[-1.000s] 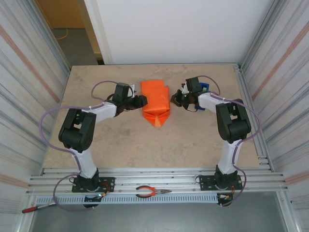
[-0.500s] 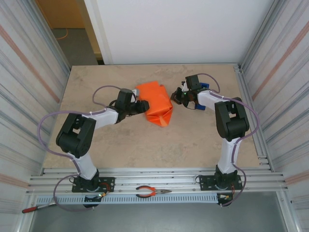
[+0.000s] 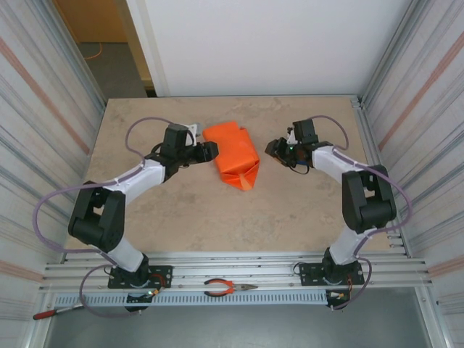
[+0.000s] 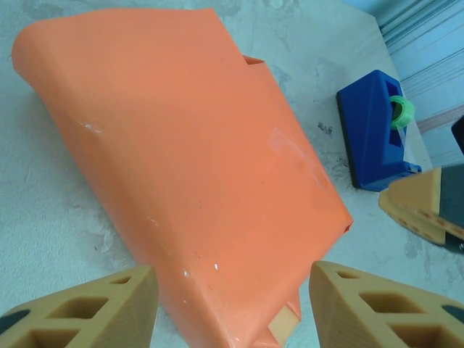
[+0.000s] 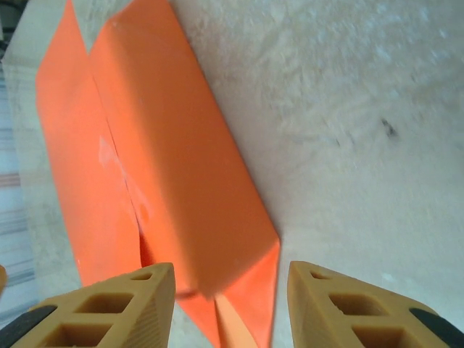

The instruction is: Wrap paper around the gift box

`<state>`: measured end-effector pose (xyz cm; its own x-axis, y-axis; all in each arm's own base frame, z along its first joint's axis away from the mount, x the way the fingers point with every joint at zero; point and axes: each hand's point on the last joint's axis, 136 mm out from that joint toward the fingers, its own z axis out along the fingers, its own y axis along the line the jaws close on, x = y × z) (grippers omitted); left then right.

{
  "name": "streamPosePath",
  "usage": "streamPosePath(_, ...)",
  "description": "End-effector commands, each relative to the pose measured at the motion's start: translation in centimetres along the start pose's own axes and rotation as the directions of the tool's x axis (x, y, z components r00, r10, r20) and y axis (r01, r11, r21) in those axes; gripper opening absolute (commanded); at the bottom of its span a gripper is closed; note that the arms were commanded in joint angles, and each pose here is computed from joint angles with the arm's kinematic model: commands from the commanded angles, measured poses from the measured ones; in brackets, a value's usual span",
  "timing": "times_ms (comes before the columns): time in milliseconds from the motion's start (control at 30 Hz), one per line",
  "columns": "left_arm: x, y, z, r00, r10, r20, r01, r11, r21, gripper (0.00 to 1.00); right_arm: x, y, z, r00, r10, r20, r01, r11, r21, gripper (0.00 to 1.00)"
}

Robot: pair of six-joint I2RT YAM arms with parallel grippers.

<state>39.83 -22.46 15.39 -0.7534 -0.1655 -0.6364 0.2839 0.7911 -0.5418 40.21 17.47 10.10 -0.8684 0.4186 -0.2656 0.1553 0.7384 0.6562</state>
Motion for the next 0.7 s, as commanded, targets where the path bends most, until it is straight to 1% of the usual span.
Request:
streamPosePath(0,-0.5,-1.0,-1.5,0.997,0.071,0.001,-0.071,0.997,0.008,0.6,2.5,-0.9,-1.2,0.999,-0.036,-0.012,0.036,0.998,0.046,0.45)
streamPosePath(100,-0.5,-0.8,-2.1,0.996,0.091,0.014,-0.091,0.996,-0.016,0.65,5.2,-1.0,-0.9,0.997,-0.057,-0.057,0.06,0.996,0.059,0.45)
streamPosePath(200,-0.4,-0.5,-2.3,0.995,0.096,0.024,-0.095,0.995,-0.033,0.65,7.3,-0.5,0.1,0.993,-0.077,-0.092,0.083,0.995,0.061,0.45)
streamPosePath(300,0.0,-0.4,-2.2,0.993,0.118,0.011,-0.118,0.992,-0.054,0.66,8.9,0.0,1.6,0.989,-0.078,-0.127,0.086,0.995,0.057,0.42)
streamPosePath(467,0.5,-0.2,-1.8,0.991,0.134,-0.001,-0.134,0.989,-0.07,0.66,10.6,0.4,3.2,0.984,-0.08,-0.157,0.091,0.994,0.061,0.4)
streamPosePath(667,1.0,0.0,-1.3,0.991,0.133,-0.019,-0.134,0.988,-0.074,0.66,11.2,-0.2,4.3,0.983,-0.069,-0.168,0.085,0.992,0.09,0.37)
